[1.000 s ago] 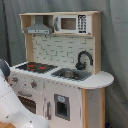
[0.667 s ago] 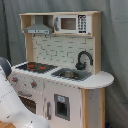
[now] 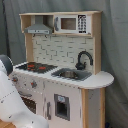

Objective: Play with the kitchen

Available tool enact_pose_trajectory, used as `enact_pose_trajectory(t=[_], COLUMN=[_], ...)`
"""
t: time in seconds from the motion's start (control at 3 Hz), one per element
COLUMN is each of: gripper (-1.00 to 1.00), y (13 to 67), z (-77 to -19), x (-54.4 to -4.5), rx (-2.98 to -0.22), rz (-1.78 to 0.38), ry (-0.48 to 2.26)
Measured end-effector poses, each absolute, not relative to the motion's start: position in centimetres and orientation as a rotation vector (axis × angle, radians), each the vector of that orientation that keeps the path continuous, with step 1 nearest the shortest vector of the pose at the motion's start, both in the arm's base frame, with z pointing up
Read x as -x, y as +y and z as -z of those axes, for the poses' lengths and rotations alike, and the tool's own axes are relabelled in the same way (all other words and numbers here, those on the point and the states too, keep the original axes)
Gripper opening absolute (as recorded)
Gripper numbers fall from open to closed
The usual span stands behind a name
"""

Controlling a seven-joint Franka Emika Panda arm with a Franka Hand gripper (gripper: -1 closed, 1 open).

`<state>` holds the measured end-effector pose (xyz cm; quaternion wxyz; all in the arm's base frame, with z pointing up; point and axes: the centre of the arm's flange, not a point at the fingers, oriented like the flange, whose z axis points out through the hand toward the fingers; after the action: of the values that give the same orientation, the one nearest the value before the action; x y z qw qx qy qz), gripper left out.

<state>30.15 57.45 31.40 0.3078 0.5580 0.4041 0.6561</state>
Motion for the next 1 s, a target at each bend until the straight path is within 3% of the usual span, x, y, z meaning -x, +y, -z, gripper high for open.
enact_pose_trajectory(t=[1.0], gripper=[1.0], y=[52.3], z=[-28.7], x=[-30.5], rx=[-1.545], rz=[-1.832], ry=[0.929])
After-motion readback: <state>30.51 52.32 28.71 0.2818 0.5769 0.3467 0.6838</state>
